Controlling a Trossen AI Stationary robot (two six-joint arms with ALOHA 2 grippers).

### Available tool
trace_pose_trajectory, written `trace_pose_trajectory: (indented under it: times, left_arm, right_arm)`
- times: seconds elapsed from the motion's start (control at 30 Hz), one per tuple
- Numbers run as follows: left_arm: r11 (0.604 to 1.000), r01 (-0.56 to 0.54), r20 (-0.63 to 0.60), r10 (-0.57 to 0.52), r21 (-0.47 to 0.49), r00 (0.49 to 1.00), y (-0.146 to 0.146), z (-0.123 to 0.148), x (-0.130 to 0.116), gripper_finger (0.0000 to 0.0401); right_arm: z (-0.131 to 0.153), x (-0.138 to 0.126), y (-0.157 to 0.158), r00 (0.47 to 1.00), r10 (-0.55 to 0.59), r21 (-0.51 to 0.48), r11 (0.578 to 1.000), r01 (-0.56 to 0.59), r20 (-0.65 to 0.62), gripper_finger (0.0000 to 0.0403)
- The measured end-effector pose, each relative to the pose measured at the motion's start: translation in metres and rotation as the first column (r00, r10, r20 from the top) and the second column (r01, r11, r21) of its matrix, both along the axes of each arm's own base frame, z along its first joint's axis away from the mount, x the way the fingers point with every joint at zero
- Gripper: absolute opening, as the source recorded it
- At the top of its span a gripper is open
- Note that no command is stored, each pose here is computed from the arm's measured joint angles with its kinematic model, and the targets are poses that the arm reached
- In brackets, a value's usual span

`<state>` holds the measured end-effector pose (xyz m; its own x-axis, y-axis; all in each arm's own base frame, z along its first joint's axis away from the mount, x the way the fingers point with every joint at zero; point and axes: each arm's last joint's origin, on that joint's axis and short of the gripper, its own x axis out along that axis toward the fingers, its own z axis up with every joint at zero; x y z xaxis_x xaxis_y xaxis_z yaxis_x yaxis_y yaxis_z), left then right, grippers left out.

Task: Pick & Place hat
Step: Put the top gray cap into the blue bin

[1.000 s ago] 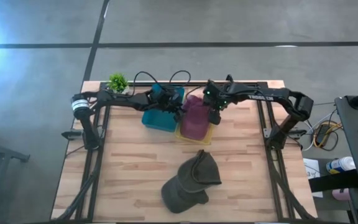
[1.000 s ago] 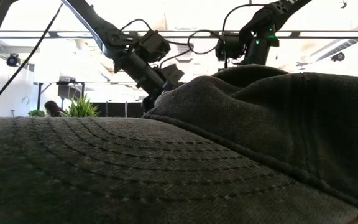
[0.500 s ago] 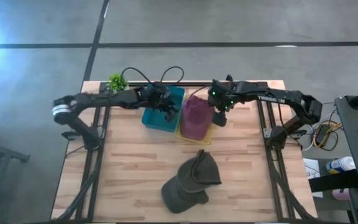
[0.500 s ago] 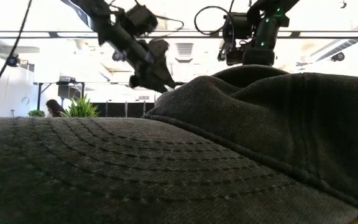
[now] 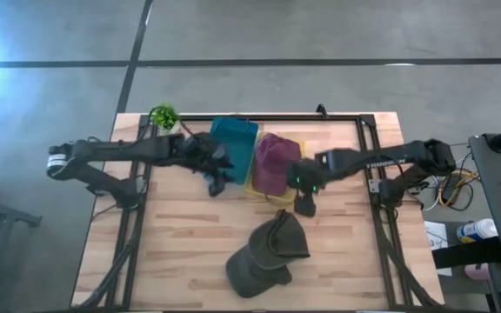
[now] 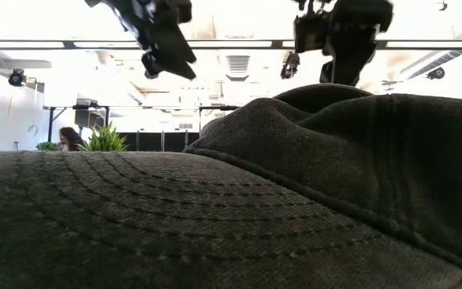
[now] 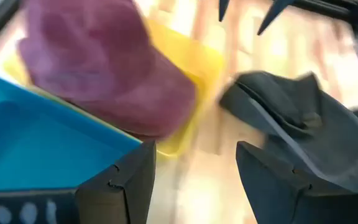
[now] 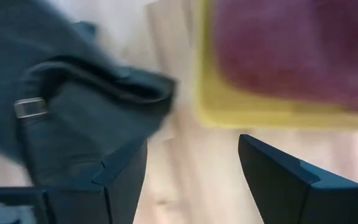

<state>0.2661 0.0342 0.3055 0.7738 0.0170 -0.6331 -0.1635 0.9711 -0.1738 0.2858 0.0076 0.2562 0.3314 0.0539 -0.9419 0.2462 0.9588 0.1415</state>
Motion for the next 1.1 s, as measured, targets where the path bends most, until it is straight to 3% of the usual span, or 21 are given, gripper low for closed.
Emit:
trace_pose_trajectory:
  times: [0.17,0.4,0.63,0.7,0.8,0.9,1.0,1.1]
  left_arm:
    - [0.994,0.108,-0.001,-0.108,-0.002,0.994,-0.03,-0.005,-0.006,0.0216]
    - [0.975,0.214,-0.072,-0.218,-0.06,0.973,-0.07,-0.032,-0.012,0.0216]
    - [0.955,0.281,-0.064,-0.288,-0.098,0.955,-0.103,-0.045,-0.015,0.0216]
    - [0.965,0.259,-0.072,-0.262,-0.044,0.962,-0.107,-0.047,-0.014,0.0216]
    - [0.99,0.137,-0.071,-0.134,0.039,0.988,-0.105,-0.049,-0.012,0.0216]
    - [0.988,0.063,-0.057,-0.056,0.144,0.997,-0.098,-0.05,-0.009,0.0216]
    - [0.972,0.023,-0.067,-0.008,0.234,0.998,-0.081,-0.051,-0.005,0.0216]
    - [0.972,-0.047,-0.095,0.071,0.232,0.993,-0.05,-0.056,0.002,0.0216]
  right_arm:
    - [-0.006,-0.004,0.049,0.997,-0.07,0.053,0.996,0.071,-0.034,0.0247]
    - [-0.018,-0.016,0.107,0.986,-0.141,0.089,0.985,0.149,-0.093,0.0247]
    - [-0.03,-0.028,0.149,0.986,-0.11,0.104,0.987,0.124,-0.128,0.0247]
    - [-0.034,-0.03,0.156,0.987,-0.093,0.096,0.99,0.107,-0.132,0.0247]
    - [-0.04,-0.03,0.164,0.989,-0.074,0.082,0.993,0.085,-0.13,0.0247]
    - [-0.045,-0.033,0.174,0.992,-0.048,0.073,0.996,0.057,-0.118,0.0247]
    - [-0.048,-0.037,0.183,0.995,-0.056,0.026,0.998,0.058,-0.087,0.0247]
    - [-0.048,-0.039,0.185,0.996,-0.07,-0.008,0.998,0.07,-0.053,0.0247]
